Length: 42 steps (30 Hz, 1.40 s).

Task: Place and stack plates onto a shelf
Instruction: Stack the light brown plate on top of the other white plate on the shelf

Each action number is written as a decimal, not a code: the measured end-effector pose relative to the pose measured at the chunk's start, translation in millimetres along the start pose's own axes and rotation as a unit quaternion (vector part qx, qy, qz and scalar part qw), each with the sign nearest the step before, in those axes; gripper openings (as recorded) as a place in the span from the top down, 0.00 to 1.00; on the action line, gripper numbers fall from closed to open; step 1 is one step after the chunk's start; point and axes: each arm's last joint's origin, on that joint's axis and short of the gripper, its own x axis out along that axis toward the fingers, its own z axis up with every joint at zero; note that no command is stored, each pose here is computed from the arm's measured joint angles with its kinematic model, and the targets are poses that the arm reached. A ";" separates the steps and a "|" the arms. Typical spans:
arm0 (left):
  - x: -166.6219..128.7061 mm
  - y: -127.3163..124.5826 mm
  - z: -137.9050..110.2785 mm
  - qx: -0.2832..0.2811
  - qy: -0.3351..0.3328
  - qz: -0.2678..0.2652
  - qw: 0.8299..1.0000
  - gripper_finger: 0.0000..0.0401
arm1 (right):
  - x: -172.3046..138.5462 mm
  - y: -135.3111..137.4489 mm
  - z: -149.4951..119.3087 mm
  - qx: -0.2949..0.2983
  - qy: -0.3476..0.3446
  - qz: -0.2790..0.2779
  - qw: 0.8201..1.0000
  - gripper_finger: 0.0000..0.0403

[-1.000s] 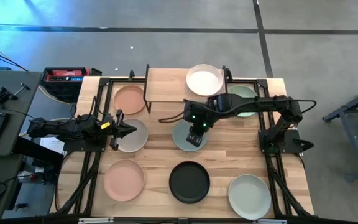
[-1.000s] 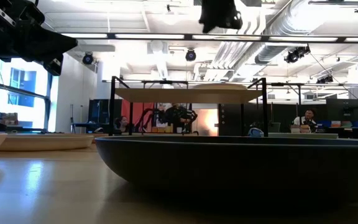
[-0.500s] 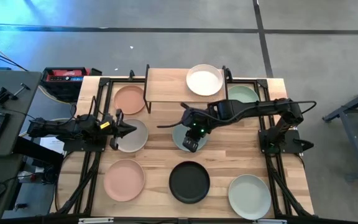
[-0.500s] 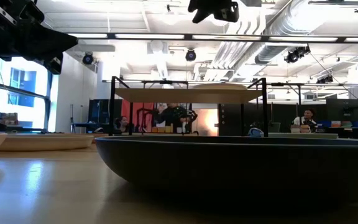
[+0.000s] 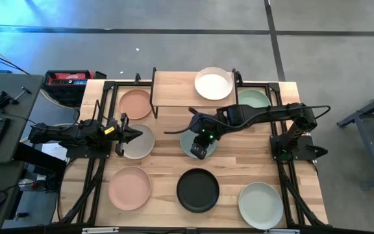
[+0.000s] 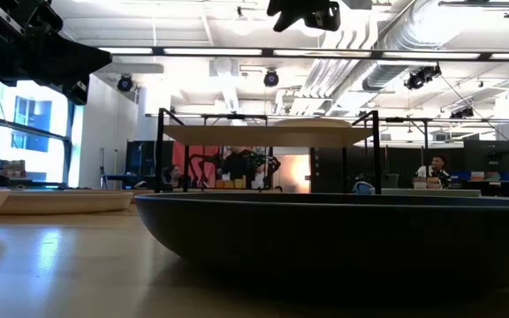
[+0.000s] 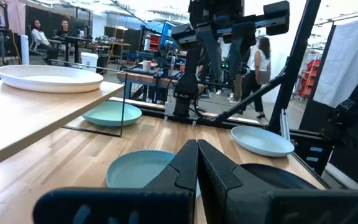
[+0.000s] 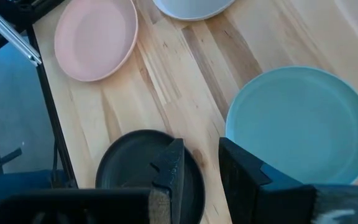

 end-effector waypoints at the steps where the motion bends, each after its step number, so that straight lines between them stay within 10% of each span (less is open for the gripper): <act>1: 0.0 0.0 0.0 0.000 0.000 0.000 1.000 1.00 | 0.0 0.2 -0.1 -0.002 0.000 0.000 1.000 0.81; 42: -0.5 -2.1 10.0 -0.041 -0.050 -0.023 0.998 1.00 | 6.3 11.0 10.5 0.072 -0.081 0.007 0.994 0.81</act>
